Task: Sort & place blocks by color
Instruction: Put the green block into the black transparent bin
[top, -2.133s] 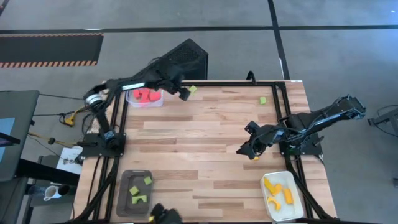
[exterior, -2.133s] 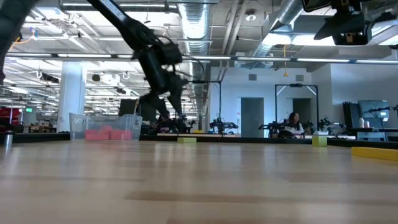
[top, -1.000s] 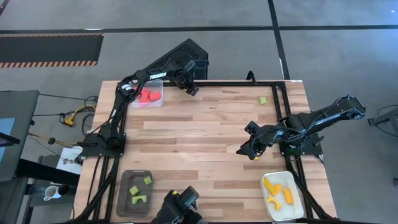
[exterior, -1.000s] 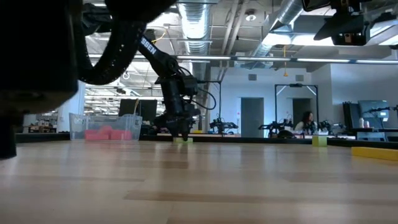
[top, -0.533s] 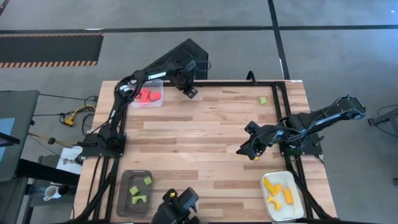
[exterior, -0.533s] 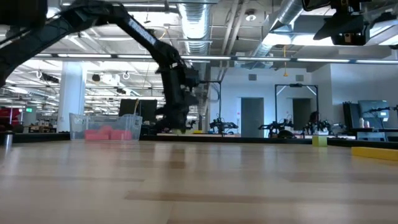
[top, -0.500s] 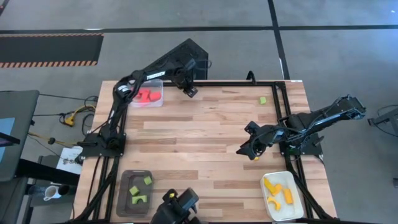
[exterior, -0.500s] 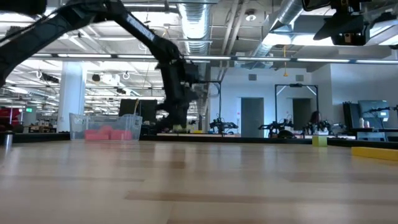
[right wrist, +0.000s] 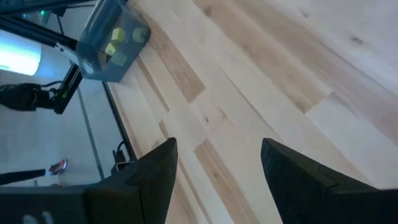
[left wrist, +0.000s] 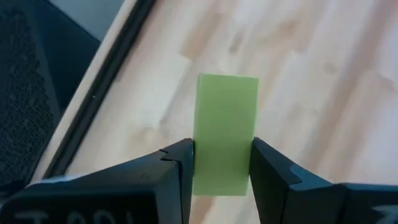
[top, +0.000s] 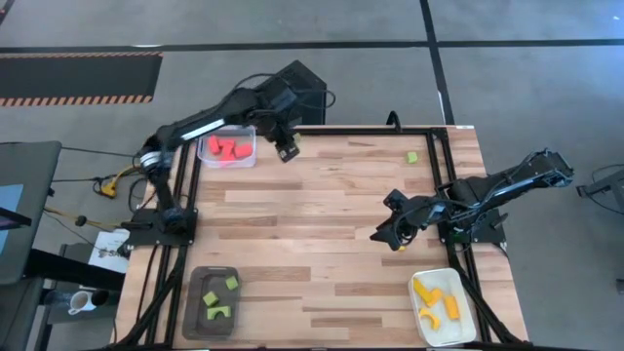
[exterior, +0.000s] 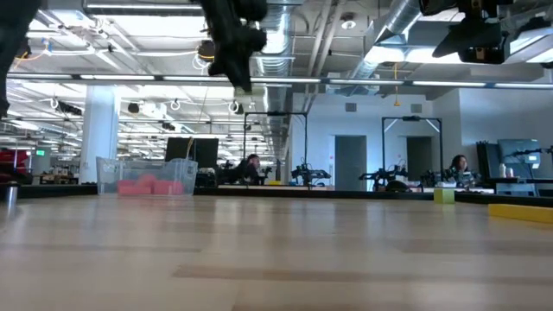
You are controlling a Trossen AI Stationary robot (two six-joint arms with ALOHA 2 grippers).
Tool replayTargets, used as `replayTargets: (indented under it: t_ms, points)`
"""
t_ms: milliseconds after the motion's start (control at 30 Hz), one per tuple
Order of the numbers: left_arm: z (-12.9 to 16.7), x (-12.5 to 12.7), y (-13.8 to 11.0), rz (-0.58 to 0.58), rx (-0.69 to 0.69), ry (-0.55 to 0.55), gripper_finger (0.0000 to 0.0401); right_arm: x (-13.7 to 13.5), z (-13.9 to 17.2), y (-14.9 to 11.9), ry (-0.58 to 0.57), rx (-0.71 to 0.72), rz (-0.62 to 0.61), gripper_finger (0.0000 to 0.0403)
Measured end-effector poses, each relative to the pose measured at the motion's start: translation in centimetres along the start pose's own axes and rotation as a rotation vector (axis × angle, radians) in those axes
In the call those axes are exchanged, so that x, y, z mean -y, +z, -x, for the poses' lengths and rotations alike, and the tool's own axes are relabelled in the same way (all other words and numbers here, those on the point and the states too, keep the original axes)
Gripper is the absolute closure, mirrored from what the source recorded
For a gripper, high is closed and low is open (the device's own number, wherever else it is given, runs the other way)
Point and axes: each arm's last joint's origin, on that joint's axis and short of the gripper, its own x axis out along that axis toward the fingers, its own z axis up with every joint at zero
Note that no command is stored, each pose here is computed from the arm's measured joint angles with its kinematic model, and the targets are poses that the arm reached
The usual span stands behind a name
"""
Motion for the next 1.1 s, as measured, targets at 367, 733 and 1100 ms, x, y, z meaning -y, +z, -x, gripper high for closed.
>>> replayTargets:
  t_ms: [367, 733, 1100]
  points:
    - [11.0, 7.9, -7.3, -0.094, 0.006, -0.121, 0.0311, 0.8, 0.0, 2.5, -0.072, 0.237, -0.028, 0.0148]
    - [13.7, 11.3, -18.7, 0.055, -0.078, -0.271, 0.0310, 2.3, 0.5, 6.8, -0.096, 0.432, 0.031, 0.0148]
    - [8.5, 17.4, -28.6, 0.155, -0.397, -0.542, 0.0312, 4.4, 1.4, 9.8, -0.084, 0.486, 0.008, 0.0148]
